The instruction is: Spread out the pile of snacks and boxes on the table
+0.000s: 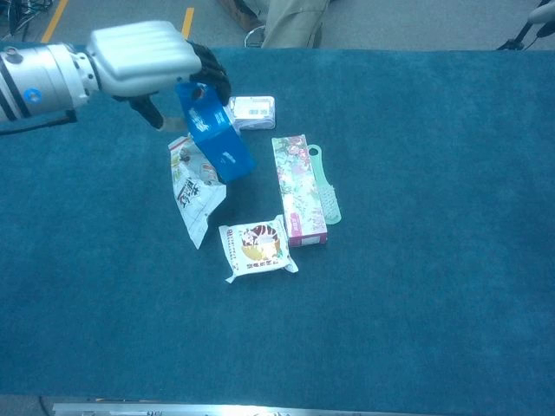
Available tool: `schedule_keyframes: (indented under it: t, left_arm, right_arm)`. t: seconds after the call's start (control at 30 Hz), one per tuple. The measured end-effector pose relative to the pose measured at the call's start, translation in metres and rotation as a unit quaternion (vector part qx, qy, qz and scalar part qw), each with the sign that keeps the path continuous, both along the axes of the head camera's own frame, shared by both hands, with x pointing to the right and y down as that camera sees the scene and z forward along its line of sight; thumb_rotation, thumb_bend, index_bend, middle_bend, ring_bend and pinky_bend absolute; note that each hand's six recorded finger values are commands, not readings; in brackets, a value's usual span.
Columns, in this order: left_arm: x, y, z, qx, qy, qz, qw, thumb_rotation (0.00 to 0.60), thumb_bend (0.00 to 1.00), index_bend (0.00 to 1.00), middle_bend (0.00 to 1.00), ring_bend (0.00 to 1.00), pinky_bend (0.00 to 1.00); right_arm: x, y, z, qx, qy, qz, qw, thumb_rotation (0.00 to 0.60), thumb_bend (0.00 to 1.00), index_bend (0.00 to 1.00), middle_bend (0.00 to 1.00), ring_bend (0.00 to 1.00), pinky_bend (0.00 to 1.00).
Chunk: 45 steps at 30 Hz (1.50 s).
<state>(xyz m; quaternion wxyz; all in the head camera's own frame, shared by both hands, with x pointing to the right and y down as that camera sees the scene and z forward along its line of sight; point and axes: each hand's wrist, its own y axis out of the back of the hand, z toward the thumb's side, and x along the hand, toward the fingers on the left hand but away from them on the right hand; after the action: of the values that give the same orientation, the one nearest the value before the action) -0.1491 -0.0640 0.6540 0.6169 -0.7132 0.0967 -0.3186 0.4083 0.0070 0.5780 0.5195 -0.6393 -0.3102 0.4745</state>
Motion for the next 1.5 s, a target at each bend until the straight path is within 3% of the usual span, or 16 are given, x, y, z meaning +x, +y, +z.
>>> schedule_keyframes:
  t: [0.43,0.67,0.97,1.5]
  left_arm:
    - [-0.046,-0.02,-0.012,0.029,-0.019,-0.061,0.9976,0.6,0.36,0.41,0.35,0.36,0.44]
    - [-0.077,-0.021,-0.012,0.044,-0.046,-0.083,0.9945,0.6,0.36,0.41,0.35,0.36,0.44]
    - [-0.11,0.004,0.0,0.036,-0.089,-0.079,0.9922,0.6,0.36,0.41,0.35,0.36,0.44]
    - [-0.122,0.053,0.022,0.019,-0.133,-0.009,0.9909,0.6,0.36,0.41,0.35,0.36,0.44]
  right_arm:
    - [-0.007,0.002,0.001,-0.002,0.0,-0.007,1.0,0.6,0.0,0.15,0.24,0.18,0.36]
    - [-0.012,0.003,0.002,-0.005,0.001,-0.013,0.9999,0.6,0.0,0.15,0.24,0.18,0.36]
    - [-0.02,0.005,0.007,-0.012,0.001,-0.022,0.9997,0.6,0.0,0.15,0.24,0.18,0.36]
    - [-0.031,0.008,0.009,-0.018,0.001,-0.029,0.9994,0.6,0.0,0.15,0.24,0.18,0.36]
